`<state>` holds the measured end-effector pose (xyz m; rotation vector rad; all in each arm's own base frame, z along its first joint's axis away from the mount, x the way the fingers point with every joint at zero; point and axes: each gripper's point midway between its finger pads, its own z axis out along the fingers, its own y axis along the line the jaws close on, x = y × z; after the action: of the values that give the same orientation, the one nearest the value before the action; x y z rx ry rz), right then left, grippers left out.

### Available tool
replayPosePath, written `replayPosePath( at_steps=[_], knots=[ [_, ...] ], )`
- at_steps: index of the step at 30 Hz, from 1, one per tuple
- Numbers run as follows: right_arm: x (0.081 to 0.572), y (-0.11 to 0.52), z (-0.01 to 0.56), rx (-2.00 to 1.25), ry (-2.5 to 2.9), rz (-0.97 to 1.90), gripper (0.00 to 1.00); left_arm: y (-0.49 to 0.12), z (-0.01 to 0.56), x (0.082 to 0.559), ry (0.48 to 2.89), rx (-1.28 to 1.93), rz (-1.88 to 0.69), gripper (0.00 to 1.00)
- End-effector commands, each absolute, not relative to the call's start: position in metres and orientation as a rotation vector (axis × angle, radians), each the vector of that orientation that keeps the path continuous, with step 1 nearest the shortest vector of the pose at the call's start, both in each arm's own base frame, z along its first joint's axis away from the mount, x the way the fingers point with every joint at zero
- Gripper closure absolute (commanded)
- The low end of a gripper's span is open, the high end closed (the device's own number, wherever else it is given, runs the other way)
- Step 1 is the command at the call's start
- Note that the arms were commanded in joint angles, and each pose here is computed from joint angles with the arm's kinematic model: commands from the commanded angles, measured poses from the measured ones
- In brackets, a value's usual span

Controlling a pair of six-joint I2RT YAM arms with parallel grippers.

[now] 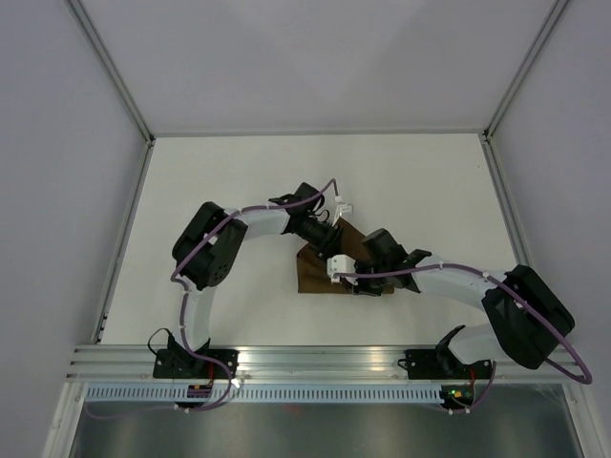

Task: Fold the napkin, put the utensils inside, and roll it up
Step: Roll the napkin at the center of the board.

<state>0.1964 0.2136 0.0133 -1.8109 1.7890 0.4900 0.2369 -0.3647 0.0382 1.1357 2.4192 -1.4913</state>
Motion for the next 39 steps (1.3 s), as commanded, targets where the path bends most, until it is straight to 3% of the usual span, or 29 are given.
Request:
replayPosePath(
  at_steps=[1,6,12,23,30,39],
  knots=[
    [0.171,0.199,-0.010,-1.908,1.889,0.607,1.00,-0.369,0.087,0.281,2.260,0.995,-1.399,0.57],
    [0.169,0.194,-0.009,-1.905,1.973,0.743,1.00,-0.357,0.105,0.308,2.184,0.894,-1.244,0.59],
    [0.179,0.195,-0.007,-1.904,2.070,0.957,0.99,-0.303,0.172,0.363,1.879,0.465,-0.951,0.55],
    [0.199,0.196,-0.017,-1.866,2.244,1.148,1.00,-0.229,0.258,0.321,1.432,0.368,-0.678,0.46],
    [0.208,0.196,-0.025,-1.834,2.326,1.182,1.00,-0.278,0.218,0.265,1.405,0.812,-0.431,0.46],
    [0.212,0.195,-0.032,-1.802,2.385,1.212,1.00,-0.341,0.109,0.210,1.459,1.339,-0.270,0.46]
  ],
)
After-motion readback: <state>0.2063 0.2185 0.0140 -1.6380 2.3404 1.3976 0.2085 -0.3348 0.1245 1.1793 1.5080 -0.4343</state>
